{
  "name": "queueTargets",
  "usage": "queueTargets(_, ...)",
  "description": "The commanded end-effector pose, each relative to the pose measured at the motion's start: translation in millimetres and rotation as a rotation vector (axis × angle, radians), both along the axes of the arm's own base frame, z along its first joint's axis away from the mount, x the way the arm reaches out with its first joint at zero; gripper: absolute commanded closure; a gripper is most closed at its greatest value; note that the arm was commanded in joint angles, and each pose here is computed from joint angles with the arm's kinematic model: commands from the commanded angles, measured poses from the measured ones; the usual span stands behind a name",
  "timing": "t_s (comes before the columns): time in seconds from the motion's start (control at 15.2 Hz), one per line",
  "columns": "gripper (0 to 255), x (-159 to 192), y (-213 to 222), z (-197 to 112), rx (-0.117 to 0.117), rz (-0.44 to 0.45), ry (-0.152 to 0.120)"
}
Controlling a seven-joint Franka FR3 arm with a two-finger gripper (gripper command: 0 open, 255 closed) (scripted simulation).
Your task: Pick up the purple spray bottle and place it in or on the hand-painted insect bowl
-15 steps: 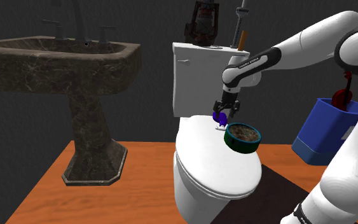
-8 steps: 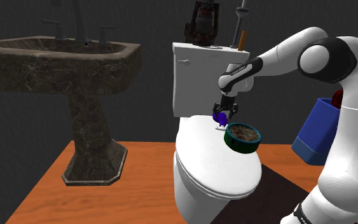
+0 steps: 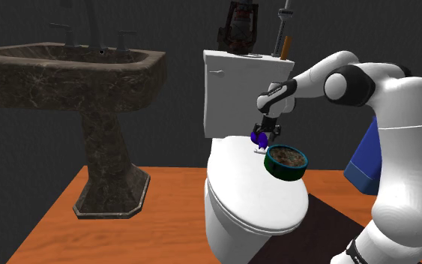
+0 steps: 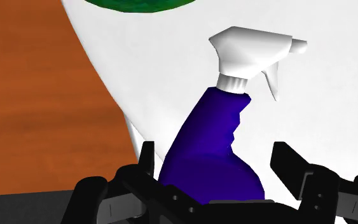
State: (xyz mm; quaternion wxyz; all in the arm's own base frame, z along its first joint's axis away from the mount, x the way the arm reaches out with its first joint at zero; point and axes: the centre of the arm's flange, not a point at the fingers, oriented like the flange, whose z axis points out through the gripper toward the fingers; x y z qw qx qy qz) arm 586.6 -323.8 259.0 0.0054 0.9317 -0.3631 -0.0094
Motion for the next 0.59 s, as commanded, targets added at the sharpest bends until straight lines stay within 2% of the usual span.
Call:
queueTargets(0.0, 0, 2.7, -6.4, -11.1, -0.001, -0.008, -0.001)
queueTargets(0.33, 0, 2.1, -6.5, -37.5, -0.001, -0.008, -0.001)
queueTargets(0.53, 0, 2.0, -6.5, -40.5, -0.001, -0.008, -0.001)
